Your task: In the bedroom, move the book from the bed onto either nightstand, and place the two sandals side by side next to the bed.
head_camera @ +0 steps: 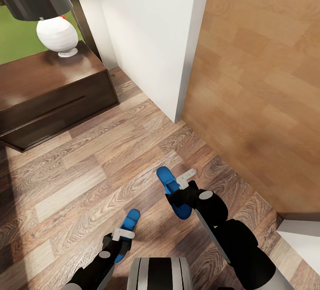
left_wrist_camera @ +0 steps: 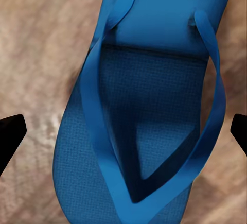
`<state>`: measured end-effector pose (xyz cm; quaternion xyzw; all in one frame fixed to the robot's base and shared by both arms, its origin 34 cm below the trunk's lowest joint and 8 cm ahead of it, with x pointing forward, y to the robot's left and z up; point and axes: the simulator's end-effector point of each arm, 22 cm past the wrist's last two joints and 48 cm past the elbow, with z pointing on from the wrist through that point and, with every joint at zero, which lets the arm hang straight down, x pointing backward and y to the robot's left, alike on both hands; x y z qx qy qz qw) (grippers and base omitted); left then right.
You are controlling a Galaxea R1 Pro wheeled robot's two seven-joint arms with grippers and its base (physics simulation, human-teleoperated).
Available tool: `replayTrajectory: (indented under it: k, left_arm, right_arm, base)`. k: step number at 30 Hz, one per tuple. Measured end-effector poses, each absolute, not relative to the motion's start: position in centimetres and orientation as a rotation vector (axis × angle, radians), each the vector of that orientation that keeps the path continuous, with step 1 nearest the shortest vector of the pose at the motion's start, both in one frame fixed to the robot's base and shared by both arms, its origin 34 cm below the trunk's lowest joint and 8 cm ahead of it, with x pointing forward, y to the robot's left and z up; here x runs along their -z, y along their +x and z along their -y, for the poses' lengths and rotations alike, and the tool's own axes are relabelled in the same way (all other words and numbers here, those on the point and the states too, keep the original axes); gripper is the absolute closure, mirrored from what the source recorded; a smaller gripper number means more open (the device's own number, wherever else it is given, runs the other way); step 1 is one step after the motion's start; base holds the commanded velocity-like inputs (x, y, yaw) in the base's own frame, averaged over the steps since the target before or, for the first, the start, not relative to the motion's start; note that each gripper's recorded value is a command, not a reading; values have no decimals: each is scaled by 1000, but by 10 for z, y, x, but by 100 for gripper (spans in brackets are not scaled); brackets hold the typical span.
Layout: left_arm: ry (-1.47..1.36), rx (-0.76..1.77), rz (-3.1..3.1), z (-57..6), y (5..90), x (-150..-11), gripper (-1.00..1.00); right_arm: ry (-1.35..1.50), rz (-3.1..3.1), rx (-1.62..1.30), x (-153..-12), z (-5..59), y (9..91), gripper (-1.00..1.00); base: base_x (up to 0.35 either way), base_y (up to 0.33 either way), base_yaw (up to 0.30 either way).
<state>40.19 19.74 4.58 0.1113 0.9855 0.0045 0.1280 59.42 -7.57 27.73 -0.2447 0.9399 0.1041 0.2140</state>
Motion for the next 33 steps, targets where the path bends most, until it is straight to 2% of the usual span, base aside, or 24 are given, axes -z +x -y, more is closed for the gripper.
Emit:
replayTrajectory:
  k: [1,33]
  left_arm:
    - [324,-13,-2866,-197,402,-46,100]
    - [315,-11,-2845,-197,409,-48,100]
  right_arm:
    - [-679,-2608,-289,-277,76,594,100]
    - [-677,-2611,-289,-277,76,593,100]
  base:
    - [0,0,0]
    - [0,0,0]
